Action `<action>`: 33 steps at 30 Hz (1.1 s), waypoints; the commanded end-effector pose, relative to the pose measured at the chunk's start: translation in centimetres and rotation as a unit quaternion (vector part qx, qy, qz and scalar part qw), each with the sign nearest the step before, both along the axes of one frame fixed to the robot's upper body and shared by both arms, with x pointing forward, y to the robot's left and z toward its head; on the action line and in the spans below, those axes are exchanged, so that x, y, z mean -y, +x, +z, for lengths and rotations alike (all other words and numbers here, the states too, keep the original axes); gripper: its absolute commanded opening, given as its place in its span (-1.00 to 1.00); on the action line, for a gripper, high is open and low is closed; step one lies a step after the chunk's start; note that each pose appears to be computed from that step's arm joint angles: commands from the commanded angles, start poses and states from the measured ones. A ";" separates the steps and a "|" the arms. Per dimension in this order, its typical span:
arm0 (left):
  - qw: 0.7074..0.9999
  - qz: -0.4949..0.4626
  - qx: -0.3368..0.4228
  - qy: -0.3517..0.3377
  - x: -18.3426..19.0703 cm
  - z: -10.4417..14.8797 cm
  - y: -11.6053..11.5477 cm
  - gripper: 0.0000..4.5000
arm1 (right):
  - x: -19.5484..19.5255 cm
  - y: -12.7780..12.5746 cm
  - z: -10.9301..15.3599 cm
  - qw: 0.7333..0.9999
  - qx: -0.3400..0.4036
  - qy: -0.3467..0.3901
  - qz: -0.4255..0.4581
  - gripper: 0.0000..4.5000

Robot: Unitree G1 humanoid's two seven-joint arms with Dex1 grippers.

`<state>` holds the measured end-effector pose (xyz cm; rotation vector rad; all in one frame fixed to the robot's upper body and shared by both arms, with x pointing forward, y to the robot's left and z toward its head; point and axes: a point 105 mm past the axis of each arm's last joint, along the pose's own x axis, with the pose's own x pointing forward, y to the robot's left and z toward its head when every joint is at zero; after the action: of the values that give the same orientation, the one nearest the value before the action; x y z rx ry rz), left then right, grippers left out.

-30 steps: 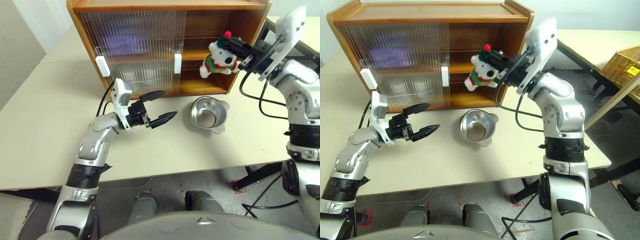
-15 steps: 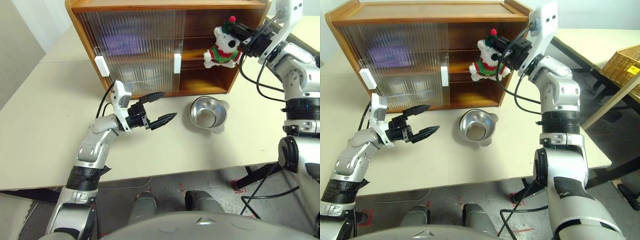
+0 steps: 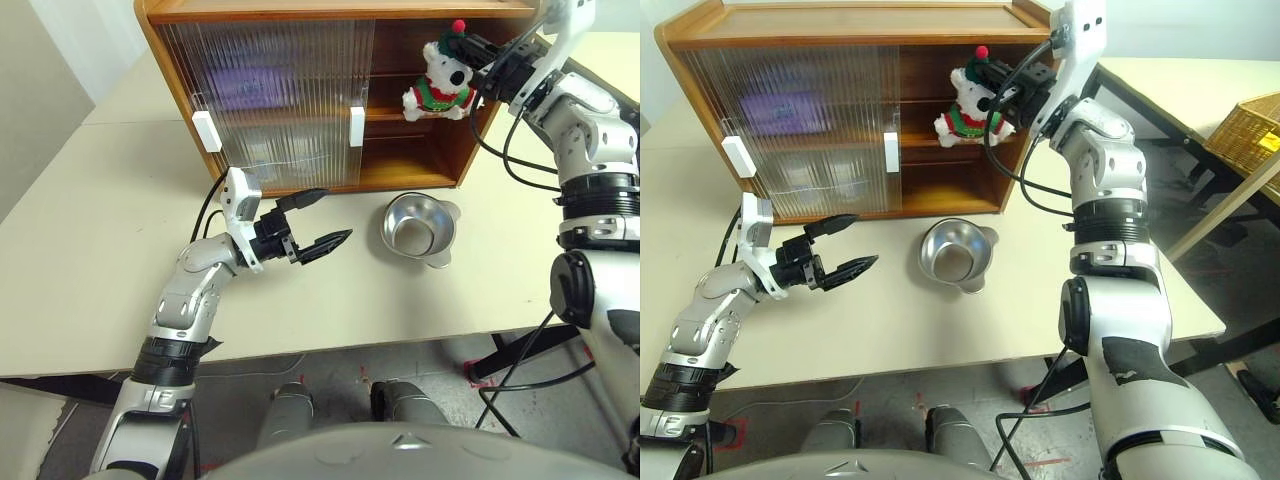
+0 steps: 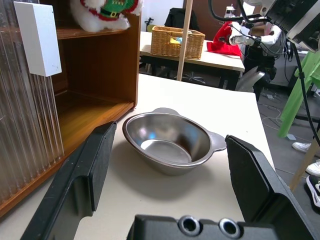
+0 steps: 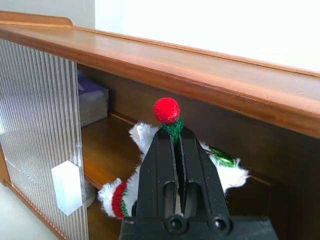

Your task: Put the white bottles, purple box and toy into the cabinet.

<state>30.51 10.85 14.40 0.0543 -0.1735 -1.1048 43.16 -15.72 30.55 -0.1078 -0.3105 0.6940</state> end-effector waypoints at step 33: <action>1.000 0.004 -0.003 0.007 0.4 0.0 -0.4 1.00 | -1.5 3.6 -1.2 0.994 0.032 0.030 -0.100 -0.99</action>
<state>30.44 10.79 14.72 0.0579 -0.1736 -1.0860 46.59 -14.45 29.80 -0.1000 -0.3994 0.4825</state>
